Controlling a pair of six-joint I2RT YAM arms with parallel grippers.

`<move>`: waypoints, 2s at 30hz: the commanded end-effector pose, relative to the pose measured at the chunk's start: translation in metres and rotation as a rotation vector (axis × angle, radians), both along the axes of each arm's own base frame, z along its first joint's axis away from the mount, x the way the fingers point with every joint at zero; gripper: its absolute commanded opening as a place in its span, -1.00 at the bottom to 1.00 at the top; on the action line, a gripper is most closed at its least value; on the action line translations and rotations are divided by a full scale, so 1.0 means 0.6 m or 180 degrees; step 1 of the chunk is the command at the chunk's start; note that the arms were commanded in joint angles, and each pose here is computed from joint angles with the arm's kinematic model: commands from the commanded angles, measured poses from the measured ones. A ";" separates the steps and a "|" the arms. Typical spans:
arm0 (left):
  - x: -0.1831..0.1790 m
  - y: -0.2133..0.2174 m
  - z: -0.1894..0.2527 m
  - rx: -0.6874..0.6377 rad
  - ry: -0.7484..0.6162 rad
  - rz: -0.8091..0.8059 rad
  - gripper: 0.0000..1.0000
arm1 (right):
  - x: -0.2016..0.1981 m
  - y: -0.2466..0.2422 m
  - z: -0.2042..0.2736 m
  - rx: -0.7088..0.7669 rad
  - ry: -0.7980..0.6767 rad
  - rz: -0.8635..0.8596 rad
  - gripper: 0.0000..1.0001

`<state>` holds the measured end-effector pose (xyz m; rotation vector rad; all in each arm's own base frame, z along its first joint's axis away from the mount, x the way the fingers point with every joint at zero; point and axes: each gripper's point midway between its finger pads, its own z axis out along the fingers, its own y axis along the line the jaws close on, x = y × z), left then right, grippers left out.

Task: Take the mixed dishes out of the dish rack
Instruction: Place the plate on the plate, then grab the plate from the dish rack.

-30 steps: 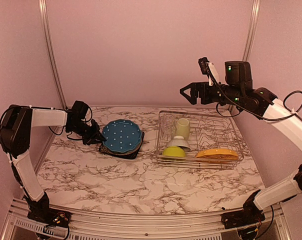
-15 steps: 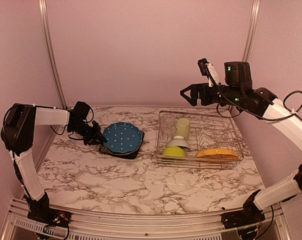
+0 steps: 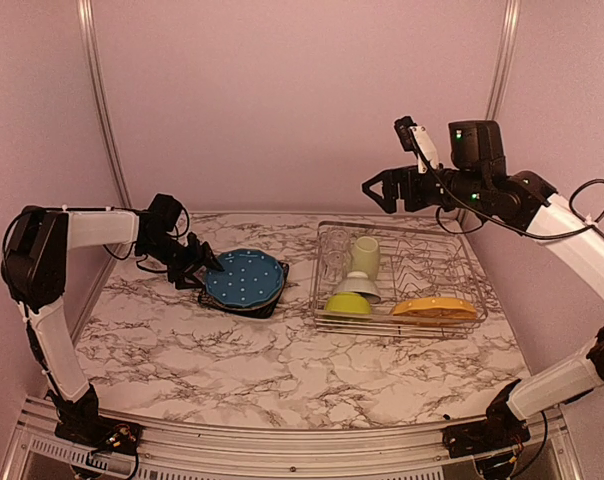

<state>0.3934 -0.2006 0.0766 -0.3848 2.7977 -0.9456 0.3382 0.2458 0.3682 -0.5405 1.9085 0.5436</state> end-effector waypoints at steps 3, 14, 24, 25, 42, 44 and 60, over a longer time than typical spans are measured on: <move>0.008 0.019 0.059 0.0287 -0.0371 -0.0085 0.98 | -0.020 -0.039 0.019 -0.0329 -0.0133 -0.0078 0.97; 0.014 0.026 0.114 0.0381 -0.0719 -0.0179 0.98 | -0.094 -0.088 0.028 -0.0958 -0.0340 0.0196 0.97; 0.011 0.017 0.145 0.0420 -0.0940 -0.0260 0.98 | -0.169 -0.114 -0.041 -0.2111 -0.0373 0.0594 0.97; 0.010 0.015 0.147 0.0423 -0.0955 -0.0268 0.98 | -0.170 -0.120 -0.047 -0.2182 -0.0359 0.0582 0.97; -0.001 -0.018 0.171 0.0386 -0.1057 -0.0255 0.98 | -0.236 -0.183 -0.160 -0.2833 0.0231 0.0934 0.97; 0.001 -0.022 0.177 0.0378 -0.1089 -0.0254 0.98 | -0.238 -0.190 -0.175 -0.2966 0.0265 0.0982 0.97; 0.005 -0.036 0.192 0.0295 -0.1156 -0.0243 0.98 | -0.181 -0.209 -0.258 -0.3801 0.0141 0.0885 0.95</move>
